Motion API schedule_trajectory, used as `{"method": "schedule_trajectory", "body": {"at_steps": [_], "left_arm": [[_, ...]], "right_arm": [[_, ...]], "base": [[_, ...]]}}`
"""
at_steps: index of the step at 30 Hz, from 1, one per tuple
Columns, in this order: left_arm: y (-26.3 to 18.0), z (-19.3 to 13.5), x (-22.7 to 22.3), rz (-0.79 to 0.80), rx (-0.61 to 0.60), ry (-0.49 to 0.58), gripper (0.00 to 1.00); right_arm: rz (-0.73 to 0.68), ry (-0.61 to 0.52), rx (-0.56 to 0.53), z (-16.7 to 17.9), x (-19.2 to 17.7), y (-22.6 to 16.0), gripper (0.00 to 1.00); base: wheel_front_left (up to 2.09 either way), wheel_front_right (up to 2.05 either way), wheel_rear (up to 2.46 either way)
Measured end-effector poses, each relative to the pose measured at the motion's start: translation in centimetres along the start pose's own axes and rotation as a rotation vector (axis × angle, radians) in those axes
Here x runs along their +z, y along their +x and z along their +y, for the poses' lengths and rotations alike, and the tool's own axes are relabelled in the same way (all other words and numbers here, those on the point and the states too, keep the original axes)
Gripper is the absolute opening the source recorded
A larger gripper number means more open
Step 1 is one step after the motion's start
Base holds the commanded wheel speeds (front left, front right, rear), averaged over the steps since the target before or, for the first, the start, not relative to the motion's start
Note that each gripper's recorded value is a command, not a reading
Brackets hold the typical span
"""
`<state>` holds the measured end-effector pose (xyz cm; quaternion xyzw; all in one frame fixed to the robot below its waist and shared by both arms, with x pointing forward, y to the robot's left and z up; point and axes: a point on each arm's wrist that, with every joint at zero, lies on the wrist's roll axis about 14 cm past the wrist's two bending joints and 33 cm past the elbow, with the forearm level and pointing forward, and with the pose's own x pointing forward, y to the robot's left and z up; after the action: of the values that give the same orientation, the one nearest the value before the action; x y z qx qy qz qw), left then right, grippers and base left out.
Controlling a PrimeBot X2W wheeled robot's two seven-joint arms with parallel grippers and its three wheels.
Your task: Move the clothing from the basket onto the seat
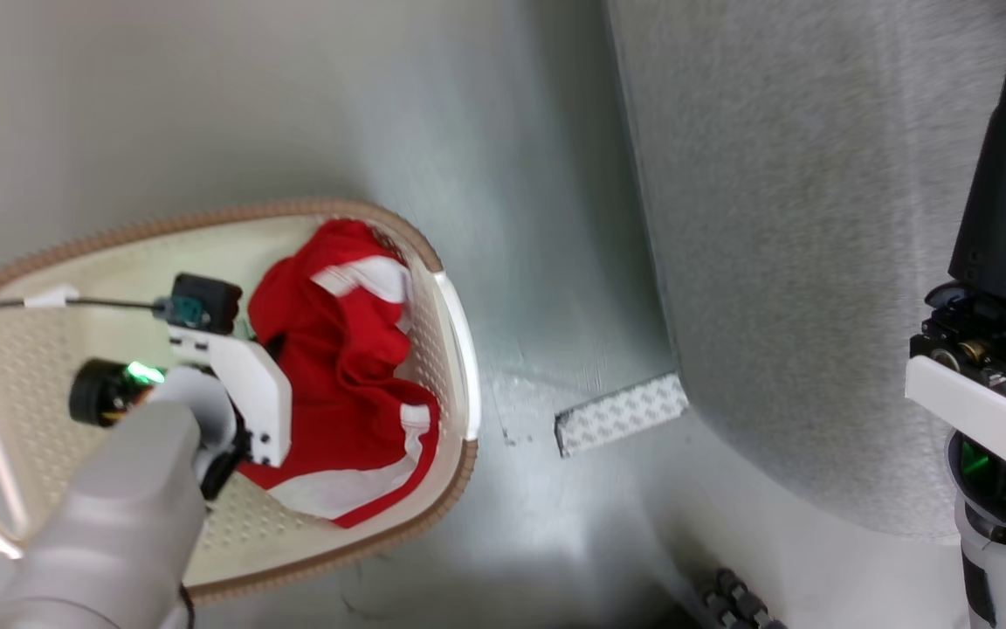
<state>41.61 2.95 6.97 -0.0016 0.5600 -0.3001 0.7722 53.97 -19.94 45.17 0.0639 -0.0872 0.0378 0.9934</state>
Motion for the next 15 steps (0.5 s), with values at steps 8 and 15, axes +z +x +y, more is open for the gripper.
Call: {"method": "schedule_trajectory", "body": {"at_steps": [8,15], "left_arm": [[-4.8,-1.9,3.1,-0.121,0.015,-0.019,0.00],[-10.2,-4.8,5.9,-0.279,0.015,-0.014,0.00]], "right_arm": [[-0.085,0.003,0.018,0.9,5.4,-0.2,1.00],[-0.139,0.009,0.033,1.6,10.1,-2.1,1.00]], "base": [[0.00,0.00,0.00],[0.00,0.00,0.00]]}}
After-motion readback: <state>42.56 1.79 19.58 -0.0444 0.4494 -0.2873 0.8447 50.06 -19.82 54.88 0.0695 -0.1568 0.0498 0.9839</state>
